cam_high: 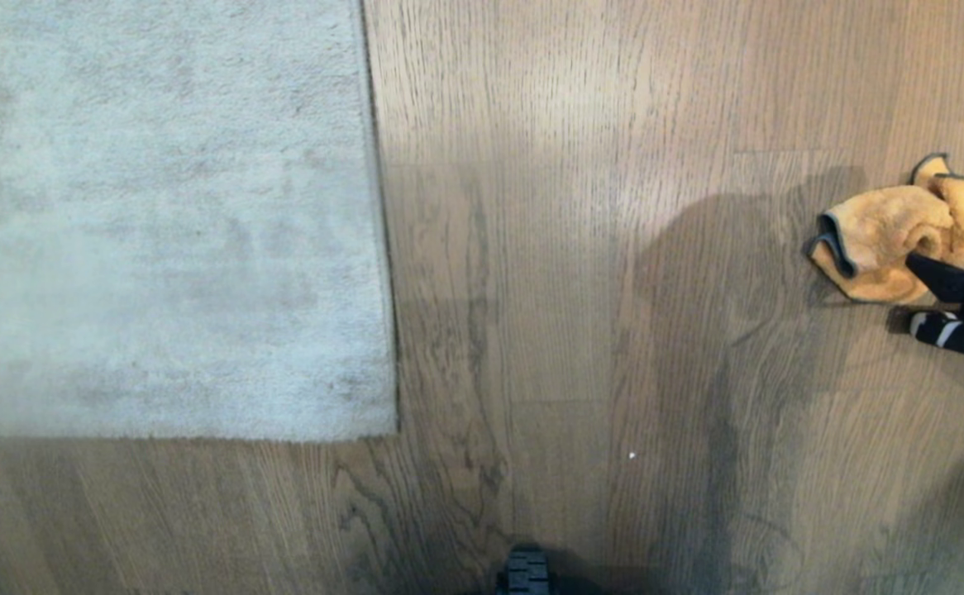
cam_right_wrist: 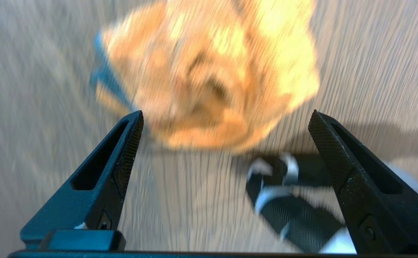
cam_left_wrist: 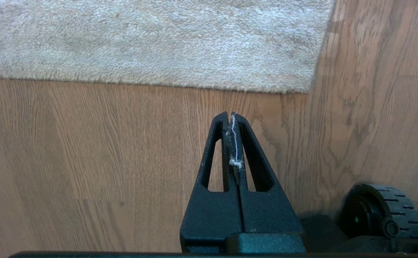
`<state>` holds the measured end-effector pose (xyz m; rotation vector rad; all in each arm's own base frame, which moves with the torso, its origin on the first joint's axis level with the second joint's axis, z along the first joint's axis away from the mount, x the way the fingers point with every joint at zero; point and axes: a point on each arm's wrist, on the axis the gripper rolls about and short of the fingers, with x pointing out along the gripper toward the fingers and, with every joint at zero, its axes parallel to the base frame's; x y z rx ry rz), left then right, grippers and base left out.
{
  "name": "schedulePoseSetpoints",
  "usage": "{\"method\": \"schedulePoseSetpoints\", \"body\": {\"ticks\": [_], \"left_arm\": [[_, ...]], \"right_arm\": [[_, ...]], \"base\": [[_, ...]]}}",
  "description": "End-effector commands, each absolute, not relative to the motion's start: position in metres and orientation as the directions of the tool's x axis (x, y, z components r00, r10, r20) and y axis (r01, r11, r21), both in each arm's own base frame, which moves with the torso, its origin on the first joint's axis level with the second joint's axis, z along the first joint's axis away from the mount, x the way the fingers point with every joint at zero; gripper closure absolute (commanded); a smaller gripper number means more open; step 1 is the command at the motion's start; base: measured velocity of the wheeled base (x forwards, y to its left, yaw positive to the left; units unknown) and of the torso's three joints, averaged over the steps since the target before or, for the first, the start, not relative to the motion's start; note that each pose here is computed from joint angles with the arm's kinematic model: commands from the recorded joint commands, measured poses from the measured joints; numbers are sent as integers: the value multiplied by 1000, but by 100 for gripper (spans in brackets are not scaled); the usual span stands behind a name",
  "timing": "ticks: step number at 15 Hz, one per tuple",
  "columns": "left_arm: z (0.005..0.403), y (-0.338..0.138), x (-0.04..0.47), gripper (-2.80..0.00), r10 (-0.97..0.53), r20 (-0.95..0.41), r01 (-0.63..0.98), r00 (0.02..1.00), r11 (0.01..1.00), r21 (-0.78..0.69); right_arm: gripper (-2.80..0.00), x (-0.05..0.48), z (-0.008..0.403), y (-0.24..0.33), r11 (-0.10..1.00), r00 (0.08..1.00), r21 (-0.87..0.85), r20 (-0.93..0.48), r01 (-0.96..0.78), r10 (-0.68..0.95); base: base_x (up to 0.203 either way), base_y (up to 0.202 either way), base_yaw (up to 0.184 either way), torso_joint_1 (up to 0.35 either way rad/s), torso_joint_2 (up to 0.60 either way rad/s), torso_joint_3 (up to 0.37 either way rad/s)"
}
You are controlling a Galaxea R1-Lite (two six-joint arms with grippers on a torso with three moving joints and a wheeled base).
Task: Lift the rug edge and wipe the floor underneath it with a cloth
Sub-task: Pick up the rag
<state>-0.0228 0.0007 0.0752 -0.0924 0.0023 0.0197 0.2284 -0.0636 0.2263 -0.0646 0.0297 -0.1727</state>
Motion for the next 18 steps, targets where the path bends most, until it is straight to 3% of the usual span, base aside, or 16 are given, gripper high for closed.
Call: {"method": "schedulePoseSetpoints", "body": {"ticks": [1,18], "left_arm": [[75,1,-23,0,20,-3,-20,1000,995,-93],[75,1,-23,0,20,-3,-20,1000,995,-93]], "right_arm": [[-280,243,225,-70,983,984,-45,-17,179,-180],[-280,293,222,-105,970,971,62,32,235,-237]], "base": [[0,0,0,0,0,0],[0,0,0,0,0,0]]}}
